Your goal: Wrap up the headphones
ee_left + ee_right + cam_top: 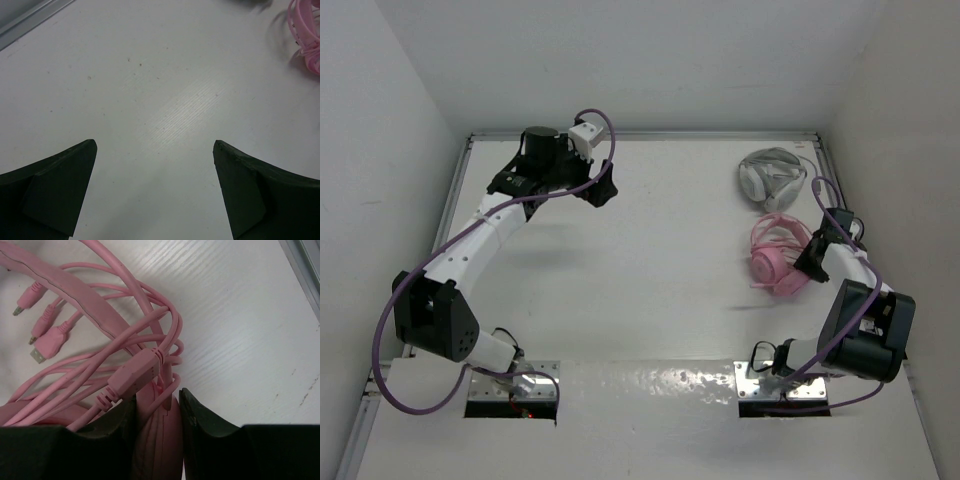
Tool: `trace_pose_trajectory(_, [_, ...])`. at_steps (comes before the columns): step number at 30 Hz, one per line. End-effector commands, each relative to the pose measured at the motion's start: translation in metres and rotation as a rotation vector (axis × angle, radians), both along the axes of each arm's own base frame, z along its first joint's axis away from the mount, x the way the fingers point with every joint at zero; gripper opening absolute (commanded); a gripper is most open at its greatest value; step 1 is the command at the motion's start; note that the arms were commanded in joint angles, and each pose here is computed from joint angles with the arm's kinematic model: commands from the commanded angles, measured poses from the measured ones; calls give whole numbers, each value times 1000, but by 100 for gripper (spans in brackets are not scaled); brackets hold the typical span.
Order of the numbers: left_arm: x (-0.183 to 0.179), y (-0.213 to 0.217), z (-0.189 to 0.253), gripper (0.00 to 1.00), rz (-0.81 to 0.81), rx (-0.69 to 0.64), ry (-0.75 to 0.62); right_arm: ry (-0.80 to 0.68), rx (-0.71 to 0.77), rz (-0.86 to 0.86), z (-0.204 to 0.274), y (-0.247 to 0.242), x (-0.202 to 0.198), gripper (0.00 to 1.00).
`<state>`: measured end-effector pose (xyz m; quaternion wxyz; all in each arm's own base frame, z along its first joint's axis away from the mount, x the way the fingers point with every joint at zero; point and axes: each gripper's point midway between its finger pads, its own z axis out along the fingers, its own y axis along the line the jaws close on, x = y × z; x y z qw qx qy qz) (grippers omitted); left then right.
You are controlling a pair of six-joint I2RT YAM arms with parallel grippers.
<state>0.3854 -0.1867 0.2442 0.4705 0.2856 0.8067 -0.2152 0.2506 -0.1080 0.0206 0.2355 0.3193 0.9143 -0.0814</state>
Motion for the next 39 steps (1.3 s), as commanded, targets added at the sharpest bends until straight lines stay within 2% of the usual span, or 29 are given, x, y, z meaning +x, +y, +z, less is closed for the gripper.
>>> trace_pose_trajectory(1, [6,0,6,100,-3,-19,-29,-47,-18,-38,-1,-11,16,0])
trace_pose_trajectory(3, [7,1,7,100,-1,-18,-31,-37,-30,-50,-2,-14,14,4])
trace_pose_trajectory(5, [7,0,6,100,-3,-21,-27,-33,-33,-57,0,-15,13,22])
trace_pose_trajectory(6, [7,0,6,100,-5,-22,-26,-42,-30,-54,4,-14,15,50])
trace_pose_trajectory(7, [7,0,6,100,-5,-23,-28,-44,-32,-51,6,-14,15,62])
trace_pose_trajectory(9, [7,-1,6,100,-7,-24,-26,-43,-25,-46,11,-13,15,78])
trace_pose_trajectory(10, [7,-1,5,100,-7,-23,-25,-55,-28,-47,19,-13,16,99])
trace_pose_trajectory(18, [8,1,5,100,-2,-20,-25,-190,-29,-44,78,-8,23,99])
trace_pose_trajectory(23, [11,5,2,100,16,-12,-24,-236,-73,-68,113,-9,12,99])
trace_pose_trajectory(31, [20,12,-6,100,80,-15,-11,-281,-250,-203,166,-38,-9,99])
trace_pose_trajectory(39, [33,27,-22,100,162,-7,30,-292,-338,-439,169,-58,-35,99])
